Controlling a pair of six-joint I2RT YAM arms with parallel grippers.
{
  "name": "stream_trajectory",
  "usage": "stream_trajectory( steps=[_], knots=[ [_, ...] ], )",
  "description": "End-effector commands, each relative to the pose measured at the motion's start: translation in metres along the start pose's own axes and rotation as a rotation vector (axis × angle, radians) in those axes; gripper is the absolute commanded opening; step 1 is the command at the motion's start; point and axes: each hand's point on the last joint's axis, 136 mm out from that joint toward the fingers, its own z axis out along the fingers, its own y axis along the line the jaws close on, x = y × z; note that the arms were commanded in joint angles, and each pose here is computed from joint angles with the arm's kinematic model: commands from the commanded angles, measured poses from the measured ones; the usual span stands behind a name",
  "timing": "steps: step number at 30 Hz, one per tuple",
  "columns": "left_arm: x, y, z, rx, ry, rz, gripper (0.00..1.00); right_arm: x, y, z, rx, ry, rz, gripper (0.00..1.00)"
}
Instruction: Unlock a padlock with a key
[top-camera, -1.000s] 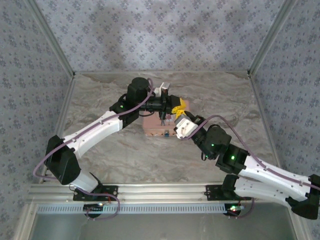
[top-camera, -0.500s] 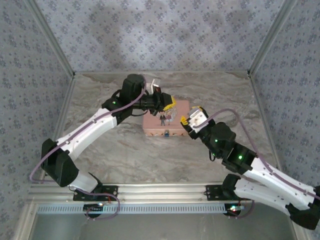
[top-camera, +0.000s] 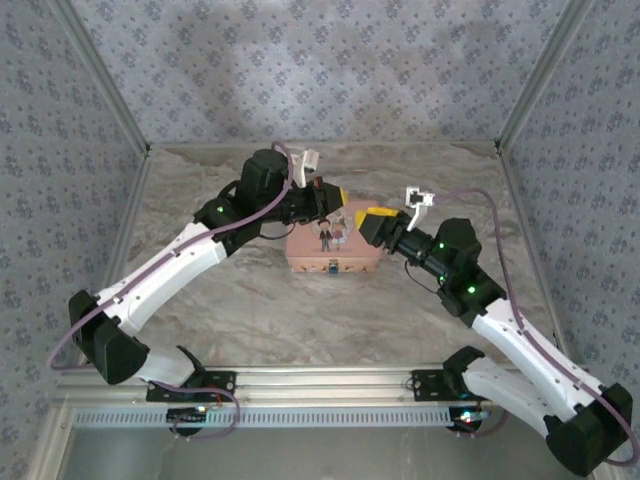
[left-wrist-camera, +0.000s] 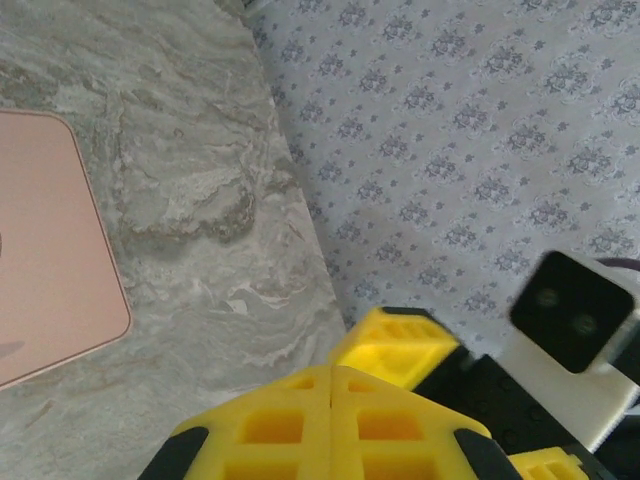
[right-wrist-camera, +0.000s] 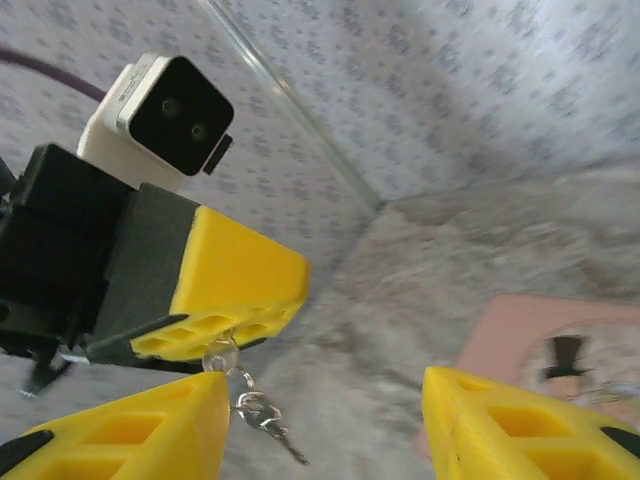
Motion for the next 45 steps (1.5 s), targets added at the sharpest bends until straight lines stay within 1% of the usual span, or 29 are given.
stream_trajectory(
  steps=[1, 6, 10, 15, 17, 24, 28, 33, 35, 40, 45],
  knots=[
    [-0.011, -0.025, -0.015, 0.041, -0.085, 0.087, 0.00, -0.023, 0.046, -0.005, -0.241, -0.062, 0.160, 0.56],
    [-0.012, -0.038, -0.018, 0.099, -0.108, 0.088, 0.00, -0.030, 0.051, -0.004, -0.303, -0.100, 0.249, 0.53],
    [-0.009, -0.048, -0.017, 0.134, -0.102, 0.081, 0.00, -0.032, 0.054, -0.002, -0.323, -0.105, 0.274, 0.49],
    [-0.005, -0.059, -0.016, 0.166, -0.104, 0.087, 0.00, -0.029, 0.054, 0.002, -0.323, -0.094, 0.281, 0.50],
    [-0.005, -0.062, -0.017, 0.173, -0.107, 0.088, 0.00, -0.028, 0.055, 0.003, -0.325, -0.088, 0.281, 0.50],
    [-0.007, -0.065, -0.019, 0.184, -0.128, 0.093, 0.00, -0.021, 0.061, 0.006, -0.345, -0.063, 0.293, 0.41],
    [-0.010, -0.065, -0.020, 0.189, -0.148, 0.090, 0.00, -0.016, 0.060, 0.009, -0.343, -0.049, 0.303, 0.41],
    [-0.014, -0.065, -0.023, 0.187, -0.179, 0.089, 0.00, -0.015, 0.055, 0.009, -0.329, -0.069, 0.320, 0.38],
    [-0.017, -0.065, -0.026, 0.191, -0.200, 0.089, 0.00, -0.016, 0.051, 0.007, -0.317, -0.088, 0.334, 0.38],
    [-0.019, -0.062, -0.030, 0.203, -0.241, 0.068, 0.00, -0.018, 0.044, 0.003, -0.294, -0.131, 0.346, 0.44],
    [-0.020, -0.064, -0.032, 0.220, -0.250, 0.066, 0.00, -0.021, 0.045, 0.002, -0.299, -0.148, 0.345, 0.43]
  ],
)
